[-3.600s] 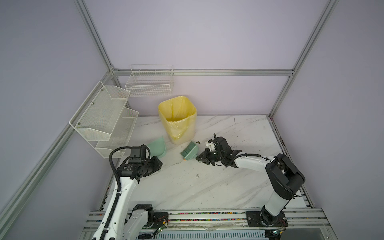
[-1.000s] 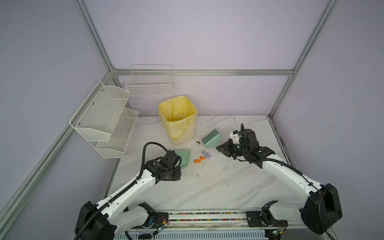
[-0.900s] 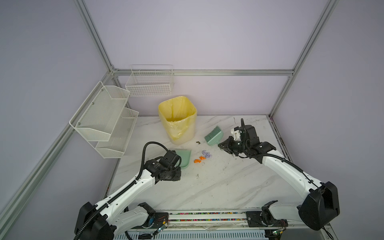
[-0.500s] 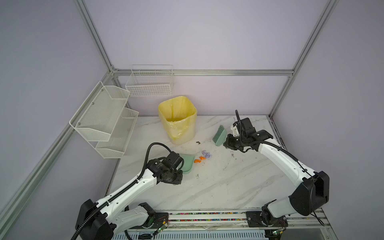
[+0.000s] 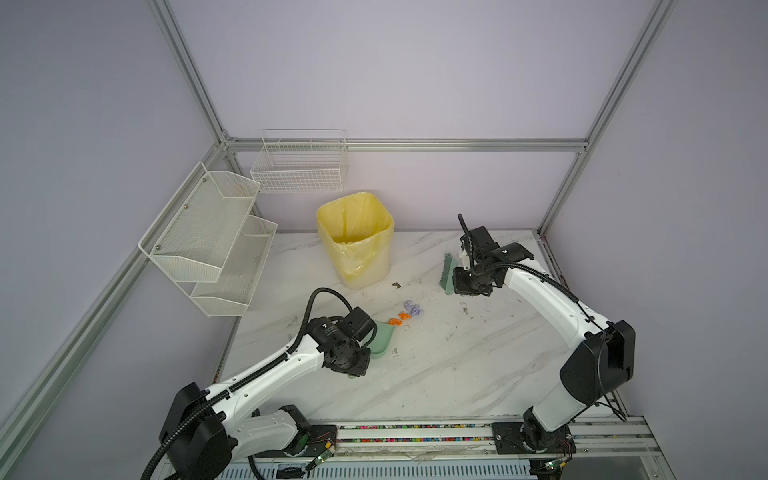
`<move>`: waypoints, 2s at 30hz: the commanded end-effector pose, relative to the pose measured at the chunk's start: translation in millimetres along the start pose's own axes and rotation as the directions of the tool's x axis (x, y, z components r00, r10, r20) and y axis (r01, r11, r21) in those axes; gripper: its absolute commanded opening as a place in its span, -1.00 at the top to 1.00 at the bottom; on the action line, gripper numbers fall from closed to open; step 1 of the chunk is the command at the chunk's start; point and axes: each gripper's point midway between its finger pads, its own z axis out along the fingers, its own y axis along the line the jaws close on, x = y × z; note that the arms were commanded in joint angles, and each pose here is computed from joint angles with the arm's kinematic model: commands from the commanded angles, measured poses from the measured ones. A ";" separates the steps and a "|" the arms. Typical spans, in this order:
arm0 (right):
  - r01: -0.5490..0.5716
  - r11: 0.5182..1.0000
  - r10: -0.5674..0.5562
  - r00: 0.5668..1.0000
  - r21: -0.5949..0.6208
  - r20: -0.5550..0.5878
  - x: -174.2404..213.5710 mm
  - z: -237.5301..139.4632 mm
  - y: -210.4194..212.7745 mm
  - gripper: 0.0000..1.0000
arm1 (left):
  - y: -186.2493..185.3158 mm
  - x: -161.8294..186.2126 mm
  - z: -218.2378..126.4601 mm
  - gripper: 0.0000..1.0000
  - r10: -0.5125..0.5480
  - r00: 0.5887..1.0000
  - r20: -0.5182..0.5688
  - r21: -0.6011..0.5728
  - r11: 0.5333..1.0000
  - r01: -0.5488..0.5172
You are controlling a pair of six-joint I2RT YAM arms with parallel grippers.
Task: Sweep away the paper scraps from the table
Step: 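Lower the brush with the right gripper behind the scraps, facing the dustpan, then sweep the orange and lavender scraps with the brush into the dustpan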
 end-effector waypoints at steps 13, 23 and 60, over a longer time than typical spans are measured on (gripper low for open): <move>0.177 0.953 -0.164 0.984 0.246 -0.072 -13.7 11.7 2.5 1.00 | -21.0 -22.0 -8.7 0.73 0.048 0.998 0.033 0.021 0.999 -0.049; 0.333 0.882 -0.289 0.941 0.335 -0.175 -11.7 40.1 32.5 1.00 | -25.3 -30.8 3.2 0.73 0.094 0.996 0.003 -0.015 0.996 -0.094; 0.476 0.855 -0.513 0.831 -0.205 -0.213 58.1 72.3 118.9 1.00 | -36.6 -55.9 43.8 0.73 0.112 0.993 -0.046 0.008 0.994 -0.111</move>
